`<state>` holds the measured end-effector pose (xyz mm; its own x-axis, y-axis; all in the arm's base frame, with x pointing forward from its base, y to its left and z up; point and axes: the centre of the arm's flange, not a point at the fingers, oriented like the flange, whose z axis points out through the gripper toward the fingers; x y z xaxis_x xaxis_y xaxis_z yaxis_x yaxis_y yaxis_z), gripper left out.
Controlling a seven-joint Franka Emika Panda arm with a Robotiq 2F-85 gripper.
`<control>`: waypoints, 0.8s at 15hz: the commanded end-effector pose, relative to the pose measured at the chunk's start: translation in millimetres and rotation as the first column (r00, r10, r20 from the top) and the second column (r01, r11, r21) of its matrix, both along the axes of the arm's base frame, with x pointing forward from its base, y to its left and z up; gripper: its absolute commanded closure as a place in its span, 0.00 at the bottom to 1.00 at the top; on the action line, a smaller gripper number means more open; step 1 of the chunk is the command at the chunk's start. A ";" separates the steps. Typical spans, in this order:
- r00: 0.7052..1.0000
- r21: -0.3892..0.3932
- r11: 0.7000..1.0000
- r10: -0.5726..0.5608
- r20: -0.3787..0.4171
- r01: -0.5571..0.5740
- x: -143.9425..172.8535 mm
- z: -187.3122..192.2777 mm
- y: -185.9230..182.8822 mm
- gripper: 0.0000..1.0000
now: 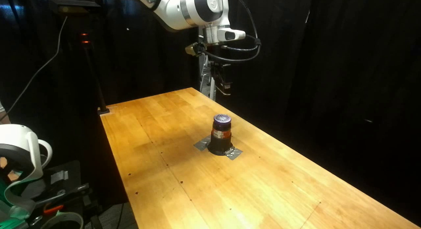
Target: Put the elastic around the bottle
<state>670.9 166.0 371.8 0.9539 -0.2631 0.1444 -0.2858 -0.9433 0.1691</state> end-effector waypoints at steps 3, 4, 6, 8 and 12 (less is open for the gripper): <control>0.999 0.052 0.998 -0.032 -0.035 0.034 36.2 -31.3 -15.0 0.00; 0.998 0.048 0.998 -0.039 -0.046 0.041 35.3 -40.2 -20.4 0.00; 0.996 0.048 0.997 -0.048 -0.069 0.052 34.4 -56.1 -28.5 0.00; 0.995 0.058 0.997 -0.052 -0.087 0.057 33.3 -70.1 -33.8 0.00; 0.997 0.059 0.997 -0.035 -0.062 0.039 32.8 -87.1 -36.3 0.00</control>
